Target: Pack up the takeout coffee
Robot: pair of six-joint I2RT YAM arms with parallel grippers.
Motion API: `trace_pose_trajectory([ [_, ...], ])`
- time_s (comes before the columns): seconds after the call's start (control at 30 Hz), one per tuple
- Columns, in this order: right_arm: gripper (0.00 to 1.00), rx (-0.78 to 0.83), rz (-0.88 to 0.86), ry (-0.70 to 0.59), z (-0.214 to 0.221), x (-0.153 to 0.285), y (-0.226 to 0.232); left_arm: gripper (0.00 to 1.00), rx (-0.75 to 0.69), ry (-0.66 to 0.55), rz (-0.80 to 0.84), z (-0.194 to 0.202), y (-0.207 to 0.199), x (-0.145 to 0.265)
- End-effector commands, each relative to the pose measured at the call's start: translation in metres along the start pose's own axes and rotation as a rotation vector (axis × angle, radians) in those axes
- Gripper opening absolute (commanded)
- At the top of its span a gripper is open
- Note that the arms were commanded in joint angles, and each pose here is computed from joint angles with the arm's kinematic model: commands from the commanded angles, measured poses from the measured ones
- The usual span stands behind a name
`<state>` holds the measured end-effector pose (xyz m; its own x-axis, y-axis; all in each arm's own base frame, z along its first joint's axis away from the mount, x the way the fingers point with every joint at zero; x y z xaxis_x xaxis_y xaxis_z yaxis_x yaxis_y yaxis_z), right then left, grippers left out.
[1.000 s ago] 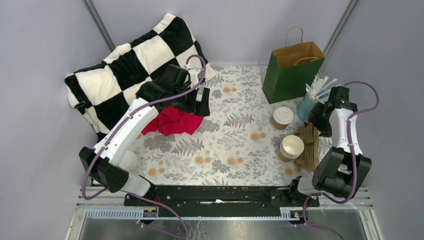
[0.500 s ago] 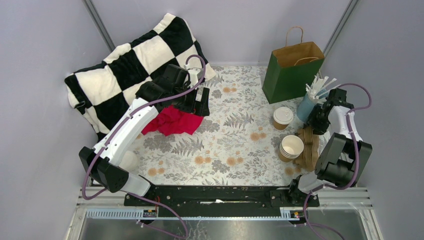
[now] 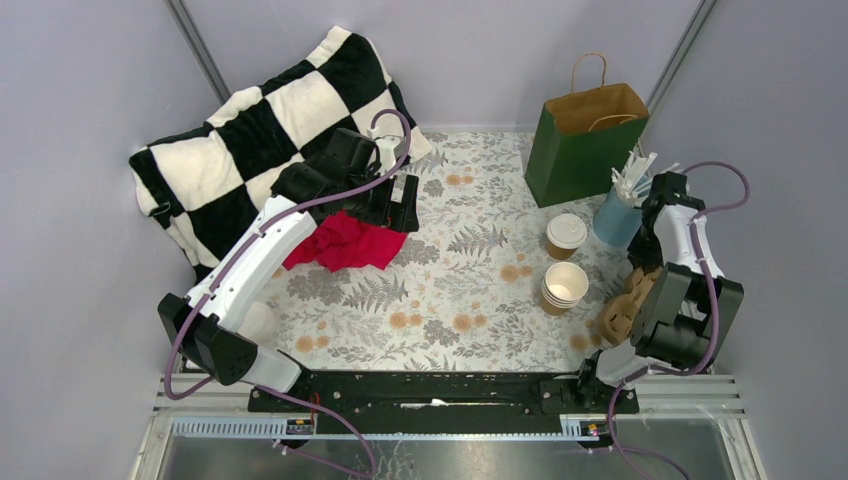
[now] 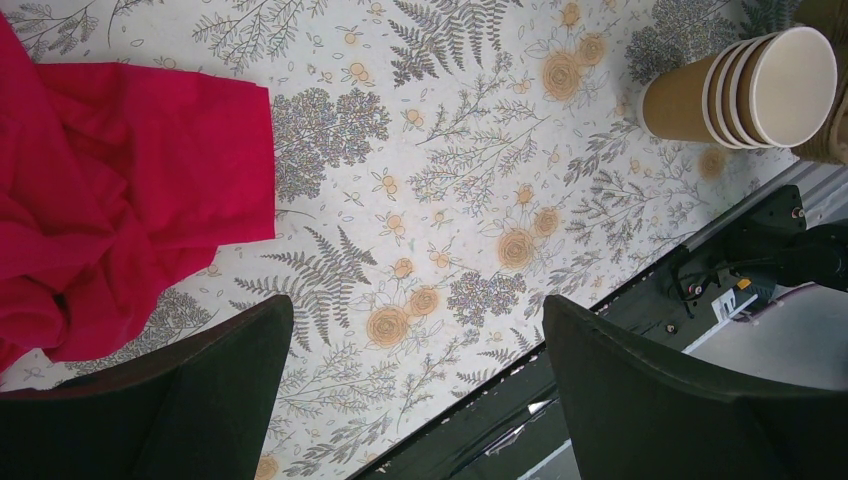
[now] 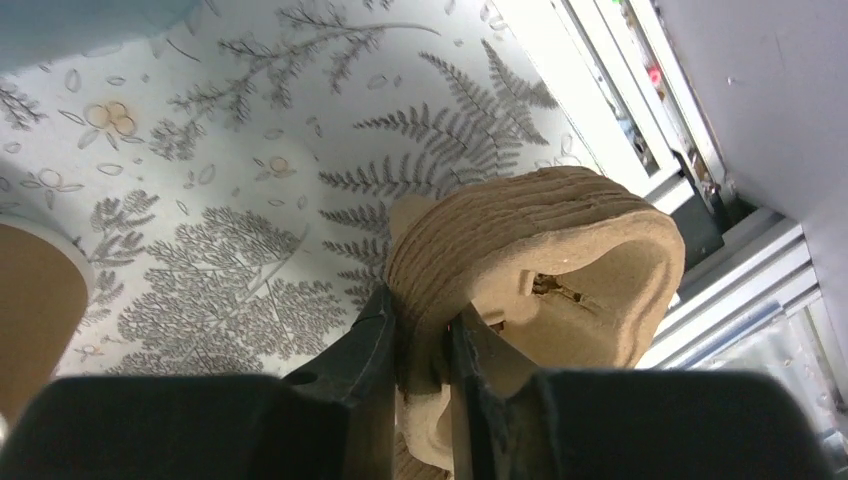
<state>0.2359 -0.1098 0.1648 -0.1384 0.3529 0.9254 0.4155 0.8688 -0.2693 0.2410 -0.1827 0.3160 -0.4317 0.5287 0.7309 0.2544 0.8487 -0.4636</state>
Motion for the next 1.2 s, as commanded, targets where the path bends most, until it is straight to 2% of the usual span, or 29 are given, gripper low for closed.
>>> trace_pose_trajectory([
  [0.0, 0.25, 0.062, 0.028, -0.030, -0.023, 0.000, 0.007, 0.99, -0.019, -0.033, -0.007, -0.005, 0.003, 0.002],
  [0.1, 0.40, 0.086, -0.032, -0.026, -0.036, -0.001, 0.019, 0.99, -0.009, -0.030, -0.010, -0.005, 0.005, 0.001],
  [0.17, 0.59, 0.083, -0.038, 0.020, -0.035, 0.003, 0.020, 0.99, 0.000, -0.027, -0.008, -0.005, 0.007, 0.000],
  [0.2, 0.65, 0.074, -0.033, 0.034, -0.034, 0.008, 0.018, 0.99, 0.003, -0.025, -0.008, -0.005, 0.008, -0.001],
  [0.27, 0.68, 0.055, -0.030, 0.054, -0.030, 0.022, 0.015, 0.99, 0.012, -0.017, -0.010, -0.005, 0.010, -0.002],
  [0.37, 0.65, 0.037, -0.037, 0.064, -0.017, 0.041, 0.010, 0.99, 0.018, -0.013, -0.003, -0.005, 0.010, -0.004],
  [0.53, 0.41, 0.052, -0.098, 0.129, 0.013, 0.040, 0.014, 0.99, 0.025, 0.000, 0.007, -0.004, 0.010, -0.007],
  [0.87, 0.36, 0.057, -0.174, 0.160, 0.031, 0.017, 0.028, 0.99, 0.028, 0.007, 0.013, -0.001, 0.010, -0.007],
  [1.17, 0.24, 0.057, -0.151, 0.141, 0.024, 0.008, 0.028, 0.99, 0.025, 0.006, 0.013, -0.002, 0.010, -0.006],
])
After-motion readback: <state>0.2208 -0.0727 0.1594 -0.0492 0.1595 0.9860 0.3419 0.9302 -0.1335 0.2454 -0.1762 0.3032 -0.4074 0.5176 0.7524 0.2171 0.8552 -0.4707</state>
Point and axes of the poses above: each gripper's point midway between its finger pads, its own x axis back along the fingers, its own y axis along the line the jaws close on, z = x × y, the point moved 8 cm from there along x, back along the fingers, and after that the axes turned 15 degrees about x, right-handed, at the moved point
